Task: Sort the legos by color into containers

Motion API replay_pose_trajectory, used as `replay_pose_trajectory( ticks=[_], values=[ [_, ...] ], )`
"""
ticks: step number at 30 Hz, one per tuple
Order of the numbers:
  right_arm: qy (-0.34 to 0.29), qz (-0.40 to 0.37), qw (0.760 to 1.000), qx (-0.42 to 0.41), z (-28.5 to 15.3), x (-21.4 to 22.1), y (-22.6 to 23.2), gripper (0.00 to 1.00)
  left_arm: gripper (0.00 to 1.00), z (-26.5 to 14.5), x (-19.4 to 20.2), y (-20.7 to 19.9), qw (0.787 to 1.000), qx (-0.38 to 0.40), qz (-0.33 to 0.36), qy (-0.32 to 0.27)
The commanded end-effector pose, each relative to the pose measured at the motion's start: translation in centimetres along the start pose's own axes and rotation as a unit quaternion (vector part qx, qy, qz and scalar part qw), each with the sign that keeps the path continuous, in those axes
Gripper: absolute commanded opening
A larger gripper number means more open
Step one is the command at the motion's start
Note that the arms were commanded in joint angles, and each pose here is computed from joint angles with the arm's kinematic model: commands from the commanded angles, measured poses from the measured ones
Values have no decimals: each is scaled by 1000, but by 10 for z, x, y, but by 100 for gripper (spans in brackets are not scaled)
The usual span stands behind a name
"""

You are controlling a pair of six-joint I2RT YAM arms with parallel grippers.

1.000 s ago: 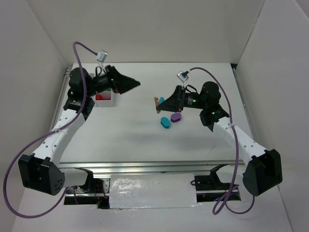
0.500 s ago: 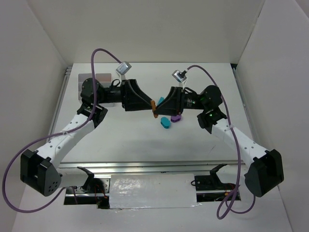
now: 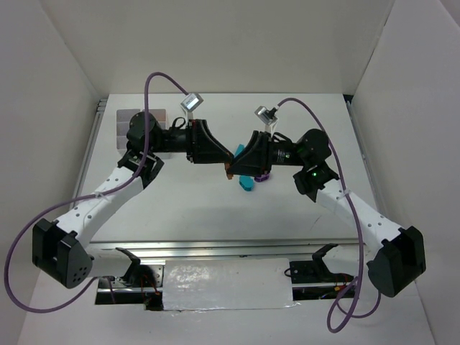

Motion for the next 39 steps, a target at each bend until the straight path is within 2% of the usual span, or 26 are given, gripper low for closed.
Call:
replay_pose_trajectory(
  ticks=[1, 3, 4, 5, 7, 8, 9, 10, 11, 13, 14, 15, 17, 18, 19, 21, 22, 24, 26, 28, 29, 31, 35, 39],
  values=[
    [-21, -30, 999, 2, 5, -11, 8, 0, 45, 7, -6, -14, 999, 22, 31, 11],
    [-21, -31, 999, 4, 5, -11, 7, 0, 28, 8, -8, -14, 999, 25, 32, 12],
    [-23, -30, 999, 5, 6, -11, 5, 0, 12, 9, -9, -14, 999, 25, 32, 13],
    [-25, -31, 999, 7, 5, -11, 4, 0, 4, 9, -8, -11, 999, 19, 22, 16],
    [-29, -30, 999, 12, 5, -12, 2, 3, 0, 11, -13, -11, 999, 15, 36, 16],
    [-29, -34, 999, 13, 5, -13, 2, 17, 0, 10, -13, -10, 999, 12, 36, 18],
    [-26, -29, 999, 17, 6, -12, 0, 39, 0, 11, -15, -9, 999, 3, 42, 18],
    [-26, -25, 999, 23, 5, -11, -2, 74, 0, 10, -17, -5, 999, -9, 46, 17],
    [-31, -32, 998, 31, 4, -12, -6, 99, 0, 6, -22, 0, 998, -29, 50, 12],
    [-42, -28, 996, 71, -2, -9, -23, 100, 0, -11, -37, 19, 993, -99, 69, 2],
    [-46, -19, 994, 93, -7, -7, -29, 100, 0, -19, -52, 24, 986, -128, 108, -6],
    [-49, -17, 993, 105, -11, -4, -35, 100, 0, -32, -50, 37, 982, -172, 79, 0],
    [-65, -11, 989, 133, -22, 4, -45, 100, 0, -79, -87, 67, 945, -301, 120, -44],
    [-70, -2, 987, 146, -29, 10, -55, 100, 0, -120, -99, 93, 900, -417, 105, -73],
    [-78, -9, 986, 146, -33, 12, -50, 100, 0, -140, -108, 102, 870, -471, 119, -85],
    [-77, -8, 985, 153, -37, 20, -52, 100, 0, -183, -123, 116, 792, -582, 148, -106],
    [-76, -18, 985, 154, -39, 22, -49, 100, 0, -224, -129, 128, 714, -668, 163, -131],
    [-73, -23, 983, 166, -43, 25, -49, 100, 0, -268, -134, 138, 637, -730, 174, -176],
    [-75, -31, 983, 166, -45, 26, -41, 100, 0, -307, -144, 162, 580, -772, 163, -202],
    [-75, -41, 983, 164, -47, 27, -33, 100, 0, -350, -153, 187, 545, -796, 130, -229],
    [-77, -46, 982, 165, -48, 27, -29, 100, 0, -360, -155, 194, 544, -792, 131, -244],
    [-75, -54, 983, 158, -50, 30, -20, 100, 0, -385, -160, 212, 528, -790, 132, -281],
    [-73, -60, 983, 157, -55, 37, -12, 100, 0, -413, -155, 247, 508, -800, 116, -298],
    [-73, -67, 984, 148, -59, 43, -1, 100, 0, -423, -143, 272, 503, -802, 111, -303]
  ],
)
Point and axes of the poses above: each gripper's point midway between its finger pads, its own z axis out along the fingers, its own y axis along the line the jaws close on, x = y × z, the point moved 3 cm from there along -z, back along the fingers, and after that the axes turned 10 degrees about z, right-handed, at the moved point
